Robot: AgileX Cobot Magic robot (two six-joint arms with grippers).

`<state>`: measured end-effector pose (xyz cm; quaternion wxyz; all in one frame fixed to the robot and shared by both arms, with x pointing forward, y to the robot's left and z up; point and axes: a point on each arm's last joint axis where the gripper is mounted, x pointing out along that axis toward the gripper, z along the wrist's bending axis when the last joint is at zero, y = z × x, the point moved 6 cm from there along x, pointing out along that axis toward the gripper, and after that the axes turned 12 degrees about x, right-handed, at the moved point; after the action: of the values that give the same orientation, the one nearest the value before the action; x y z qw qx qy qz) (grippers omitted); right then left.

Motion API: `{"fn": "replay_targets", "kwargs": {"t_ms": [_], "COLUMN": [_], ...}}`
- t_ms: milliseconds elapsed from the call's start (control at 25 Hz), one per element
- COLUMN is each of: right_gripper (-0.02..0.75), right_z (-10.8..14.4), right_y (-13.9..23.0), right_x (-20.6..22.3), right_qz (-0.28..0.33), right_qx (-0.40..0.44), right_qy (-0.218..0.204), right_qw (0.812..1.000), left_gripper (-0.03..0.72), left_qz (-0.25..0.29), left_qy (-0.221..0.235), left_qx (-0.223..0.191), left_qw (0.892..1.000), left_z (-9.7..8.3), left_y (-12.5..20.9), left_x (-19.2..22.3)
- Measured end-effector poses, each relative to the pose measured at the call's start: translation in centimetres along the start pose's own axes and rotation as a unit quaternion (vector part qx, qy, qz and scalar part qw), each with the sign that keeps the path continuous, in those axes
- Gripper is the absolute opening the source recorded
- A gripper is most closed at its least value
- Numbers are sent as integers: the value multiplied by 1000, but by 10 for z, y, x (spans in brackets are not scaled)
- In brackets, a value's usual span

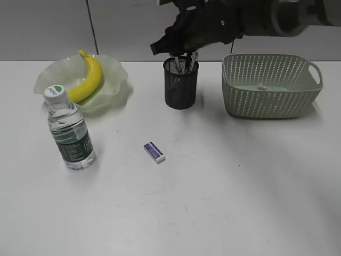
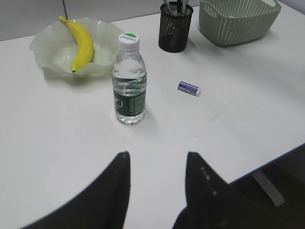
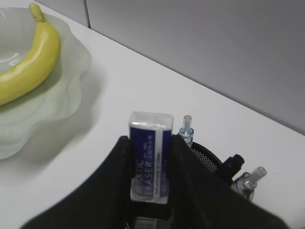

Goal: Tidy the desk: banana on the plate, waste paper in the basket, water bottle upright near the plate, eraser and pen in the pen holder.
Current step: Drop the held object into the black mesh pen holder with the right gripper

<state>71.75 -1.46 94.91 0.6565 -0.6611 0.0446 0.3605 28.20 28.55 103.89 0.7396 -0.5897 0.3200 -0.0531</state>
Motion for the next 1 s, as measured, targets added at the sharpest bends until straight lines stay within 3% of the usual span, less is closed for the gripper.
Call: {"fn": "replay_targets", "kwargs": {"t_ms": [360, 600, 880, 1000], "right_gripper": [195, 263, 290, 290], "right_z": [-15, -15, -11, -12], "right_y": [26, 27, 2, -6], "right_x": [23, 24, 3, -15], "right_qz": [20, 21, 4, 24], "right_qx": [41, 42, 44, 44], "right_qy": [7, 7, 5, 13], "right_qw": [999, 999, 999, 999], "left_gripper": [293, 293, 293, 293], "left_qz": [0, 0, 0, 0], "left_qy": [0, 0, 0, 0], "left_qx": [0, 0, 0, 0], "left_qw": [1000, 1000, 1000, 1000], "left_z": [0, 0, 0, 0], "left_y": [0, 0, 0, 0], "left_x": [0, 0, 0, 0]}}
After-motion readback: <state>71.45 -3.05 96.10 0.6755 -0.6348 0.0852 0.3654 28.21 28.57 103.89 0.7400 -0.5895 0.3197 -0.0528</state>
